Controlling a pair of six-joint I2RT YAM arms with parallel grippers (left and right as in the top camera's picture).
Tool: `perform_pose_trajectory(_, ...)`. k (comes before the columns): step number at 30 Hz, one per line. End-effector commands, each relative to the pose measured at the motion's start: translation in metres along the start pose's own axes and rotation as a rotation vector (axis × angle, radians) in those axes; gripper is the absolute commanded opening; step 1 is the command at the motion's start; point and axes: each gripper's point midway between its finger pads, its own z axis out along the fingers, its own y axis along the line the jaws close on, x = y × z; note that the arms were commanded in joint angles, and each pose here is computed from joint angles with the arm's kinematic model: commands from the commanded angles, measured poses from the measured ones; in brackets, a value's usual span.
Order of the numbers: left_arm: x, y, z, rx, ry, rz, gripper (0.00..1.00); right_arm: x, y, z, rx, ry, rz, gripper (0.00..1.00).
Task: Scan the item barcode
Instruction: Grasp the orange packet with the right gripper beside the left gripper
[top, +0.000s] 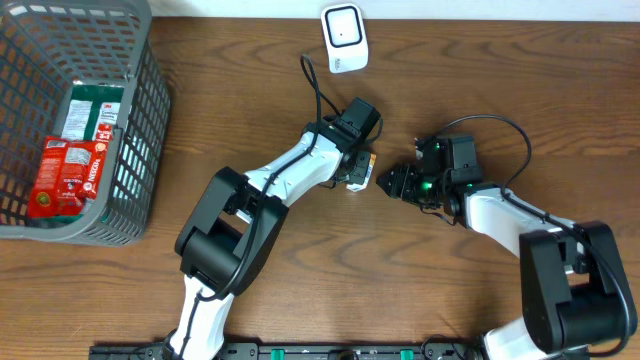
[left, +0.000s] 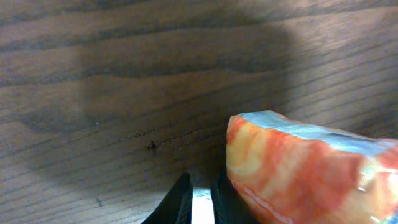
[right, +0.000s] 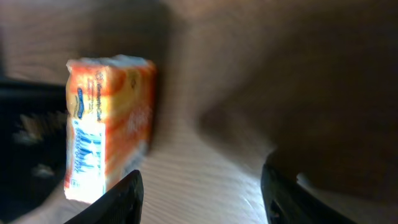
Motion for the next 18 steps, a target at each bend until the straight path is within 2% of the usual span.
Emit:
perform_pose_trajectory(1, 0.008, 0.003, 0.009, -0.017, 0.026, 0.017, 0.15, 0.005, 0.017, 0.010, -0.117, 0.041, 0.026, 0.59)
perform_pose_trajectory(10, 0.008, 0.003, 0.009, -0.018, 0.026, 0.017, 0.16, -0.003, 0.023, 0.010, -0.138, 0.008, 0.024, 0.67)
perform_pose_trajectory(18, 0.008, 0.004, 0.009, -0.019, 0.026, 0.014, 0.17, -0.013, 0.026, 0.010, -0.146, -0.035, 0.036, 0.66)
